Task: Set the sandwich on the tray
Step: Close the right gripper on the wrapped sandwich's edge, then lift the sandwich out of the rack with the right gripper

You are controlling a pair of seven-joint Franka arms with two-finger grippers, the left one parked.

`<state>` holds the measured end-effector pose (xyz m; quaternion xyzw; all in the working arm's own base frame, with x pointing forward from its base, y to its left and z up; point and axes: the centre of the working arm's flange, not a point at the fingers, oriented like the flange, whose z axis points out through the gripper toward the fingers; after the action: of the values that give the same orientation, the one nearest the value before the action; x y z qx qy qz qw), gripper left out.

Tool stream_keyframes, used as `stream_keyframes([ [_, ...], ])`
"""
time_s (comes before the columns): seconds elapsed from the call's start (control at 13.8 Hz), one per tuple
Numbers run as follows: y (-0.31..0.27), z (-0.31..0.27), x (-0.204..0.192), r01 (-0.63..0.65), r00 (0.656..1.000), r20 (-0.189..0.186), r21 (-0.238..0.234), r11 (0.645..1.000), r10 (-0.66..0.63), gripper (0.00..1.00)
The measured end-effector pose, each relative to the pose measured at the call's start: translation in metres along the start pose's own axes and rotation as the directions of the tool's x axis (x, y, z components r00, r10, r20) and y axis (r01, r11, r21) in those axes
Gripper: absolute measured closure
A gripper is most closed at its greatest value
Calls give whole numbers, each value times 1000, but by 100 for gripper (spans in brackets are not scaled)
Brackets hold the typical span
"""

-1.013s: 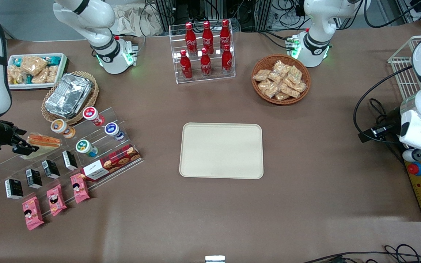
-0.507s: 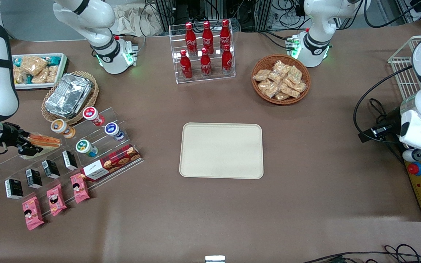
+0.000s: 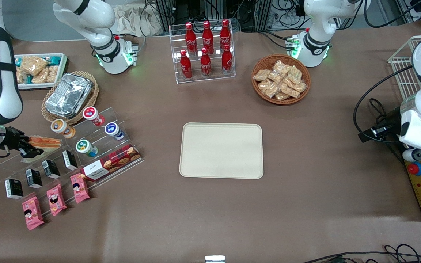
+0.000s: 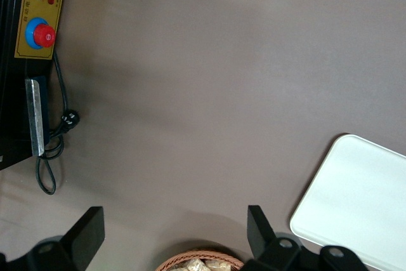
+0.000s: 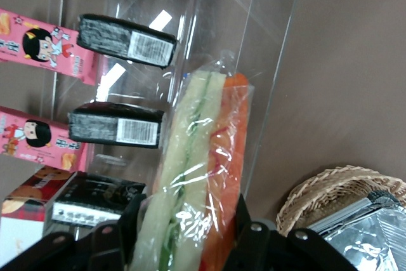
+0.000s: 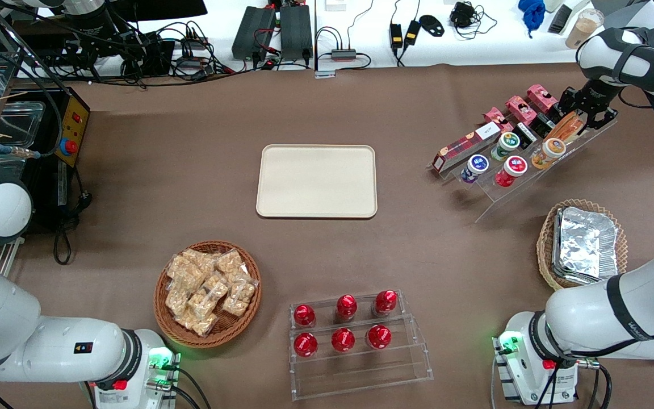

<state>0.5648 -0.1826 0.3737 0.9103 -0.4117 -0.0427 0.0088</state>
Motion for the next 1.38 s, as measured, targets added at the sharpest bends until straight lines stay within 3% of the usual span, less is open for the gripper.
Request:
stream_keyframes([
  [0.14, -3, -9, 2, 8, 1000, -17, 10, 1000, -8, 54],
  [0.58, -34, -84, 4, 61, 995, -81, 50, 997, -57, 55],
  [0.87, -77, -134, -29, 151, 987, -60, 57, 987, -147, 55],
  [1.09, -124, -143, -73, 245, 969, -45, 105, 964, -241, 55],
  [1.23, -152, -149, -106, 306, 952, -27, 137, 942, -305, 61],
  [1.38, -180, -158, -143, 381, 924, -33, 154, 912, -380, 62],
])
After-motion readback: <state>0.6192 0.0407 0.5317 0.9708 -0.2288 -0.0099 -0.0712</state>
